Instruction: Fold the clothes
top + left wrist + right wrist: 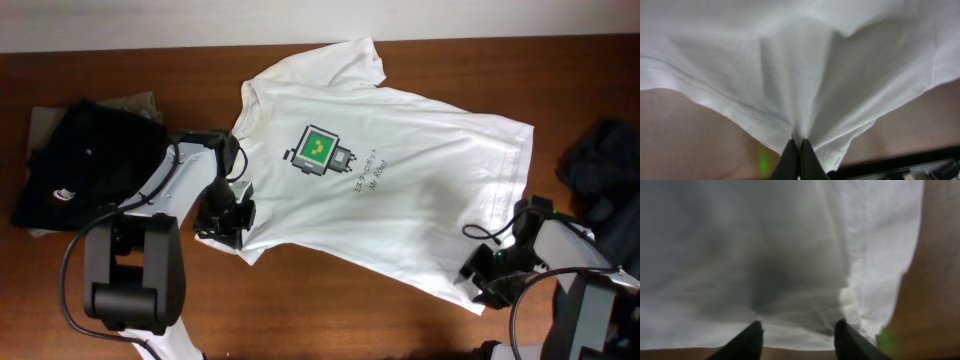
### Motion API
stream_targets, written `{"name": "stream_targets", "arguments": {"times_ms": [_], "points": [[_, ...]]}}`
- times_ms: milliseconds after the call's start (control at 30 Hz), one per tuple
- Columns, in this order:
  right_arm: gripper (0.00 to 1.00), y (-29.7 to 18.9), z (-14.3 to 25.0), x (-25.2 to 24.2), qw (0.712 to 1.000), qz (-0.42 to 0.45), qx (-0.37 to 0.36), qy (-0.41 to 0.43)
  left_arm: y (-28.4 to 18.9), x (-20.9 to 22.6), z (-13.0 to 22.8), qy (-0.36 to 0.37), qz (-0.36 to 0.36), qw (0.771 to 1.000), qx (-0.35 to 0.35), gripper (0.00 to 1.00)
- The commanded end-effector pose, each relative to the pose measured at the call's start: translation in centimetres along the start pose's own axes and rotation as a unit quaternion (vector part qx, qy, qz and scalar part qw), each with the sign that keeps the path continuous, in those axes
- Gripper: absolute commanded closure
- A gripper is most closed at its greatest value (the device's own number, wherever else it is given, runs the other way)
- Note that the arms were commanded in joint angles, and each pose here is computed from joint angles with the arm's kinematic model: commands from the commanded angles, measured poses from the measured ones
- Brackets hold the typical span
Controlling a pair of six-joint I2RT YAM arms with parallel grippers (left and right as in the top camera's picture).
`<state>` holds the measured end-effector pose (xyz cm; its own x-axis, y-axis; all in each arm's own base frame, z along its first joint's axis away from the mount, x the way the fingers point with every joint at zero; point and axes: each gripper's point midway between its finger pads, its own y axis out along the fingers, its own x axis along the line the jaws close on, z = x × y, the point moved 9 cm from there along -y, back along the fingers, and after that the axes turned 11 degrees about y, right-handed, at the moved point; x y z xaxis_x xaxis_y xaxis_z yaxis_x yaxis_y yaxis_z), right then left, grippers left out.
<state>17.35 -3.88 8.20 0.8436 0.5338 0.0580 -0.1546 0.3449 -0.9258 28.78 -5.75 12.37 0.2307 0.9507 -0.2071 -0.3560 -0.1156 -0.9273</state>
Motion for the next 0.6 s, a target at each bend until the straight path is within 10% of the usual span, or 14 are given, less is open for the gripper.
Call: {"name": "stream_targets", "arguments": {"times_ms": [0,233,267,300,367,500,567], "points": [[0.84,-0.4,-1.3,-1.5,0.994,0.066,-0.065,0.061,-0.7,-0.5,0.8,0.019,0.007,1.000,0.010,0.99],[0.94,-5.8,-5.0,-2.0,0.986,0.050,-0.133,0.081,0.3,-5.7,1.3,0.081,0.040,0.995,0.040,0.99],[0.84,-5.9,-4.7,-1.8,0.991,0.043,-0.119,0.053,0.6,-6.6,1.3,0.099,0.029,0.994,0.041,0.99],[0.48,-5.7,-4.1,-2.0,0.993,0.048,-0.098,0.047,0.9,-7.4,1.2,0.107,0.011,0.993,0.041,0.99],[0.41,-4.1,-3.2,-2.8,0.995,0.056,-0.070,0.051,1.0,-7.7,1.3,0.104,-0.006,0.994,0.044,0.99],[0.40,0.1,-2.3,-2.8,0.998,-0.017,-0.040,0.048,0.9,-6.9,2.0,0.098,-0.043,0.992,0.071,0.99],[0.62,0.3,-2.6,-2.7,0.997,-0.031,-0.049,0.057,0.8,-6.9,2.3,0.097,-0.043,0.991,0.079,0.94]]}}
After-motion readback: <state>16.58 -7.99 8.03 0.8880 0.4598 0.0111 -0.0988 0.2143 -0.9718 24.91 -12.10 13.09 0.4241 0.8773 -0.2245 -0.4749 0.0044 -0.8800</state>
